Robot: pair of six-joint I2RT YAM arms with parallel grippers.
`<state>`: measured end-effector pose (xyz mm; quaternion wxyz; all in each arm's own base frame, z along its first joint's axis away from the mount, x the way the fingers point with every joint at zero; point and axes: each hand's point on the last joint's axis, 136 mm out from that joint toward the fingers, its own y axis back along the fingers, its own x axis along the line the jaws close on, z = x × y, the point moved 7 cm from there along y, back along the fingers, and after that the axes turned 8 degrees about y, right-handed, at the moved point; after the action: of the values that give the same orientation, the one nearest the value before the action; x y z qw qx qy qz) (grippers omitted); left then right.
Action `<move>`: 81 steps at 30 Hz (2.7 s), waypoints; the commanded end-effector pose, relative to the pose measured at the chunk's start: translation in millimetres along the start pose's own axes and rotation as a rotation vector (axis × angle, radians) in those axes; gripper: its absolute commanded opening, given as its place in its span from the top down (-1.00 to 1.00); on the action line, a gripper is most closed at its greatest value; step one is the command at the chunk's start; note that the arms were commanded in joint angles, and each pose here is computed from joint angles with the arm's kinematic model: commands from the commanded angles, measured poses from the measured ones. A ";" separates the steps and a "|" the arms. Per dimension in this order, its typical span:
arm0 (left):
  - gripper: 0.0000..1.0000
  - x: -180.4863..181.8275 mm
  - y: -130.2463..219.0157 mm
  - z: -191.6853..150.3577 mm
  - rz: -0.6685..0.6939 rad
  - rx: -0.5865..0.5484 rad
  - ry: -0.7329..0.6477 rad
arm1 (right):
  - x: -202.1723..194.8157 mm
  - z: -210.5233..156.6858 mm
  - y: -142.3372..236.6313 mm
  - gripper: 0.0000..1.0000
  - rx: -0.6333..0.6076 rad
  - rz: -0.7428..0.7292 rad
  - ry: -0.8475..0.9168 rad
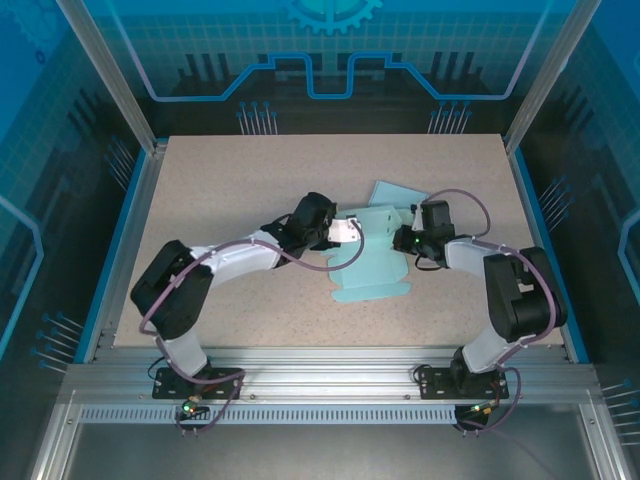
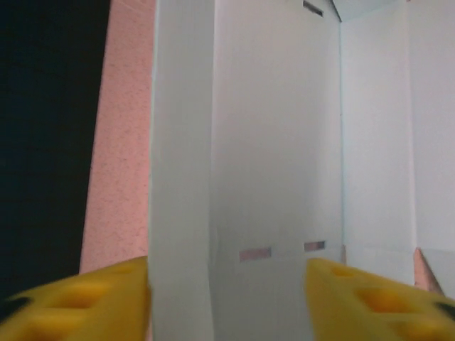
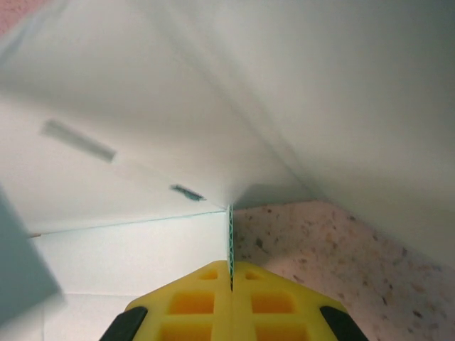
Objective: Fold the paper box
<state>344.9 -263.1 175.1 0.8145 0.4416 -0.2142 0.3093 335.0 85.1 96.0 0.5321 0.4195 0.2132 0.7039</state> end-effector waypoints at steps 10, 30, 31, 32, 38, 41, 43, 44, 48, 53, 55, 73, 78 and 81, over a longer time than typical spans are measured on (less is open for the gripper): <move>-0.29 45.8 50.2 -8.9 0.082 -0.102 0.251 | 4.3 -22.2 15.4 1.00 0.049 -0.071 0.095; -0.23 98.3 -37.3 -30.5 -0.485 -0.027 0.662 | 3.8 -23.4 8.5 1.00 0.060 -0.092 0.124; -0.24 98.3 -39.9 -30.7 -0.498 -0.027 0.672 | 3.9 -23.4 8.2 1.00 0.060 -0.092 0.125; -0.24 98.0 -43.0 -31.2 -0.502 -0.022 0.677 | 3.8 -23.8 7.9 1.00 0.063 -0.092 0.126; -0.24 92.1 -62.9 -39.1 -0.556 0.047 0.706 | 4.1 -24.0 7.6 1.00 0.064 -0.090 0.129; -0.24 87.5 -68.0 -40.3 -0.604 0.058 0.723 | 4.1 -23.7 7.2 1.00 0.064 -0.090 0.129; -0.25 86.9 -71.9 -40.3 -0.610 0.054 0.746 | 3.9 -23.6 7.3 1.00 0.064 -0.090 0.128; -0.24 87.1 -74.1 -40.9 -0.607 0.052 0.757 | 4.3 -23.8 7.2 1.00 0.065 -0.089 0.131; -0.24 88.7 -81.8 -43.9 -0.580 0.056 0.778 | 4.2 -23.9 7.4 1.00 0.064 -0.087 0.130; -0.23 82.9 -88.2 -51.1 -0.589 0.078 0.775 | 4.1 -24.7 7.5 1.00 0.063 -0.088 0.131; -0.14 80.1 -90.2 -54.1 -0.595 0.088 0.769 | 4.3 -24.1 7.6 1.00 0.062 -0.087 0.130; 0.88 77.8 -80.0 -49.0 -0.586 0.026 0.672 | 3.5 -24.2 6.6 1.00 0.067 -0.092 0.128; 1.00 73.6 -67.6 -47.1 -0.478 -0.025 0.577 | 4.2 -23.5 6.9 1.00 0.070 -0.085 0.127; 1.00 62.0 -55.9 -43.2 -0.340 -0.063 0.458 | 5.4 -25.1 8.1 1.00 0.085 -0.073 0.117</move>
<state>438.5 -222.9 132.6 0.8854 0.3758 0.1576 0.2234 314.6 88.9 96.8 0.5347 0.3785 0.2657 0.7072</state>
